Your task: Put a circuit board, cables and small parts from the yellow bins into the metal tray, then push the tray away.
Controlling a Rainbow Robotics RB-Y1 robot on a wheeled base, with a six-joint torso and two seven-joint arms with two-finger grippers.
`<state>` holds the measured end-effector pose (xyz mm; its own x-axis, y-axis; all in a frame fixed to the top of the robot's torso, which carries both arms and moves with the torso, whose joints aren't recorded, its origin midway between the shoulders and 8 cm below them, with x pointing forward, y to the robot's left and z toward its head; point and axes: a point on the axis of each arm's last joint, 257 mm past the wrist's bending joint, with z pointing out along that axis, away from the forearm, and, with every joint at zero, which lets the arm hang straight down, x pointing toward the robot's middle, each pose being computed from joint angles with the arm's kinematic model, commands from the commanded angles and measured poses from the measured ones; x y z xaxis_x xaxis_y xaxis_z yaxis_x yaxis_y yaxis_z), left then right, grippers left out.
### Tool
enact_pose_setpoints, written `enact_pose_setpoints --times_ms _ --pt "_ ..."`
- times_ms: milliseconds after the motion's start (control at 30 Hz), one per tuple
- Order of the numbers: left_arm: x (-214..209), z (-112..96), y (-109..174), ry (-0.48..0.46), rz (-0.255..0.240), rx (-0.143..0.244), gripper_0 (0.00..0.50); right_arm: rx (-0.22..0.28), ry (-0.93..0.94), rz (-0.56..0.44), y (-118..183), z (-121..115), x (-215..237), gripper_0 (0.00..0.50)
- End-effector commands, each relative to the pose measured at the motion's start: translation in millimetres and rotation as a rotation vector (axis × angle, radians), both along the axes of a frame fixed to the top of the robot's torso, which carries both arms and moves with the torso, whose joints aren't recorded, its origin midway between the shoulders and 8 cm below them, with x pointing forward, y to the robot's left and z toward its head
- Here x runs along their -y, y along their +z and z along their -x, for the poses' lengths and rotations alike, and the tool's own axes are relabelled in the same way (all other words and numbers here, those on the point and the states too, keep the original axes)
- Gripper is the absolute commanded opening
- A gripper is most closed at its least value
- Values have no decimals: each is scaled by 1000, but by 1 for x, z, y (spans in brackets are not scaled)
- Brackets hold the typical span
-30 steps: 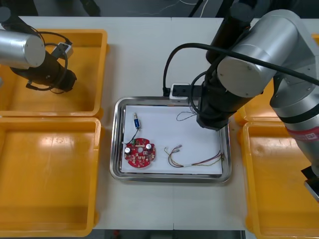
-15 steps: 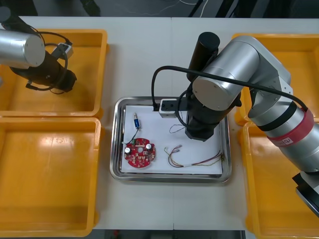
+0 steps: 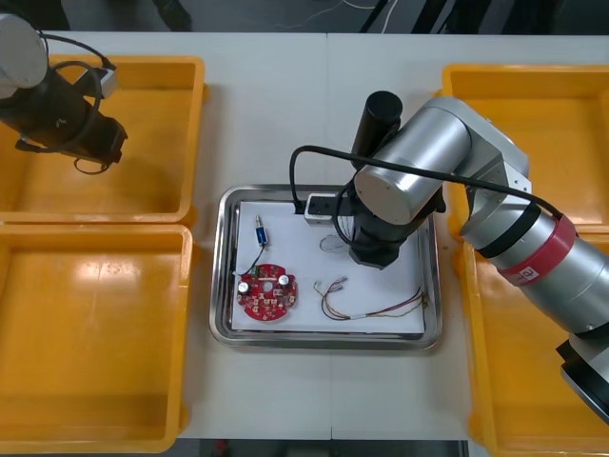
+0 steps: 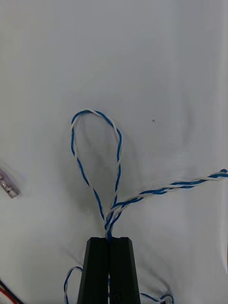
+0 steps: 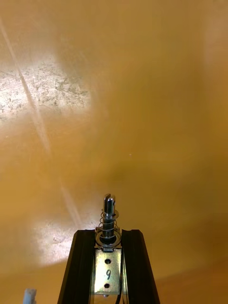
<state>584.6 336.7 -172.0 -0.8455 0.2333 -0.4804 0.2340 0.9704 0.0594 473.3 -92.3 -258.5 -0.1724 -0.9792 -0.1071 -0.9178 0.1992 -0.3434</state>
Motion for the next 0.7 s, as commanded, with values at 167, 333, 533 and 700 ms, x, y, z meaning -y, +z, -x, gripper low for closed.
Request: enact_pose_setpoints --times_ms 167,333,533,700 --pt "-1 4 70 49 -25 64 0 29 44 -12 6 -8 -21 0" --pt "11 15 80 77 -20 52 0 30 42 -16 6 -8 -22 275" --pt "31 28 88 99 -12 39 0 38 41 -40 14 -9 -26 500" --pt "52 37 92 112 4 34 0 42 38 -65 28 -8 -28 500"
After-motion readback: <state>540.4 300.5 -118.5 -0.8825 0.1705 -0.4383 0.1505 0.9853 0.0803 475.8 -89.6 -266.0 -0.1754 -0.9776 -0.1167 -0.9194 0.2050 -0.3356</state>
